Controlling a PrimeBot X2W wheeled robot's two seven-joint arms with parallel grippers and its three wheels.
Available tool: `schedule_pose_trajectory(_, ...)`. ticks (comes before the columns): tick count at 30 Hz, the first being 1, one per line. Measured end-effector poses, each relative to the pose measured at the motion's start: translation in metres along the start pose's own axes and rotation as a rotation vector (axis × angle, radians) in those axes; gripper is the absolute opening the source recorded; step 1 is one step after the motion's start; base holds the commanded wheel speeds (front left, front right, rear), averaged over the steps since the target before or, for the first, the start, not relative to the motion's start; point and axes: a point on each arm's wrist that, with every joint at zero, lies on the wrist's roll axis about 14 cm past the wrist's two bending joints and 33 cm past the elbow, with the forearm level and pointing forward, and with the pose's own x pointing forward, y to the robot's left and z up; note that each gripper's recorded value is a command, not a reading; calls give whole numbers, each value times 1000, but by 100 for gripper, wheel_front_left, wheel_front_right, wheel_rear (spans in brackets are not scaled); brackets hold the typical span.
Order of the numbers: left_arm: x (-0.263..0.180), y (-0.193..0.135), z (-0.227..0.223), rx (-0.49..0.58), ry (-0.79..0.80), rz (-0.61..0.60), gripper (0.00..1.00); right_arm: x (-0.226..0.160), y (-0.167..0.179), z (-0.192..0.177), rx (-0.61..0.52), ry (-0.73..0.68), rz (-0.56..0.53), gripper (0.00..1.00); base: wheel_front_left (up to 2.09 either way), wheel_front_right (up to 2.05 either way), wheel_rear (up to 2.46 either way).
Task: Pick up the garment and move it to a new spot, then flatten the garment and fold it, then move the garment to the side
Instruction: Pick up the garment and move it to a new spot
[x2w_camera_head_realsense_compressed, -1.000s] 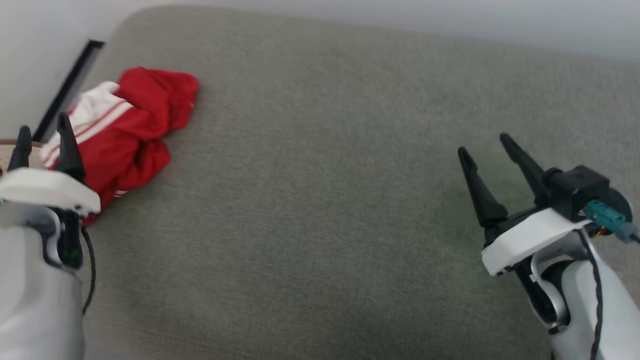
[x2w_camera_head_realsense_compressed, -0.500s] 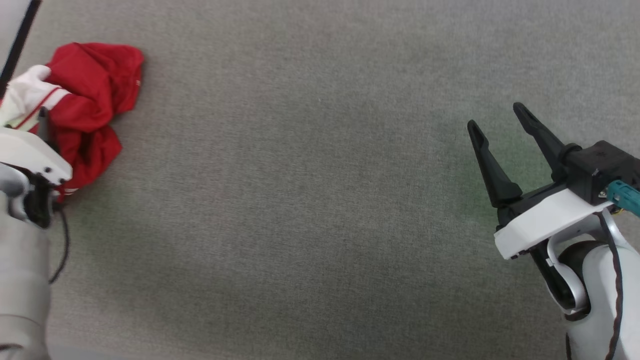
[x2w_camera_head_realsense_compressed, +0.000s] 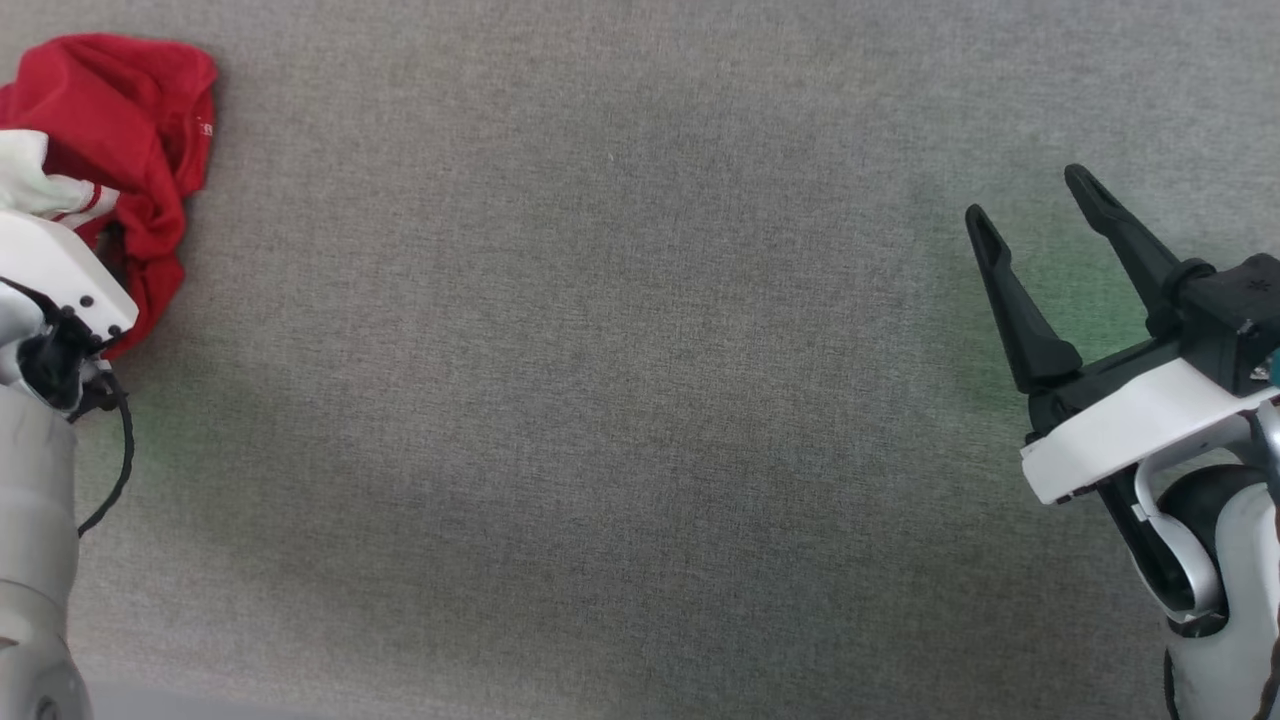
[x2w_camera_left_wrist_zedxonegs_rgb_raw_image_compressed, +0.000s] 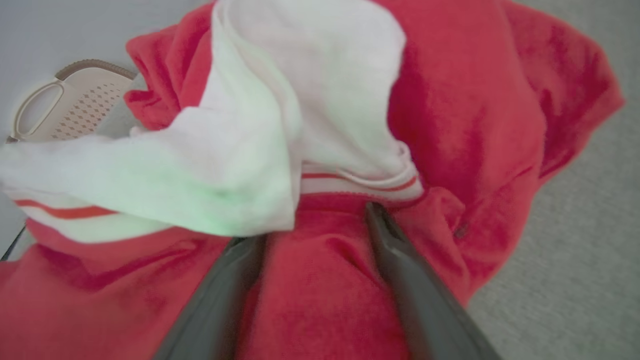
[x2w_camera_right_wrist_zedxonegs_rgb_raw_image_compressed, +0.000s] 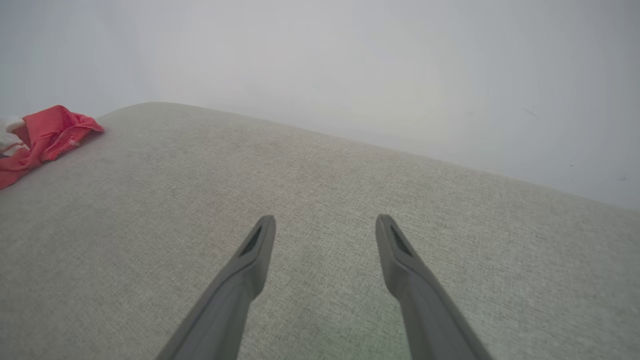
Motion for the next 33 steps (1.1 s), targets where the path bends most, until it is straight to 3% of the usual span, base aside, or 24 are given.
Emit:
schedule_pose_trajectory(7, 12, -7, -10, 7, 99, -3, 100, 5, -6, -7, -2, 17, -2, 100, 0, 0, 0)
schedule_pose_trajectory(19, 20, -14, -16, 5, 130, -6, 100, 9, -9, -13, -2, 33, -4, 100, 0, 0, 0)
schedule_pose_trajectory(20, 20, -14, -15, -3, 122, -7, 35, 10, -10, -12, -1, 30, -5, 100, 0, 0, 0)
schedule_pose_trajectory(21, 19, -14, -15, 0, 120, -9, 0, 10, -10, -12, -1, 29, -6, 100, 0, 0, 0)
schedule_pose_trajectory(27, 13, -14, -4, 9, 75, -24, 0, 9, -9, -4, 0, 6, -12, 100, 0, 0, 0)
schedule_pose_trajectory(33, -4, -8, 36, 38, -65, -34, 0, 5, -3, 11, 8, -39, -15, 100, 0, 0, 0)
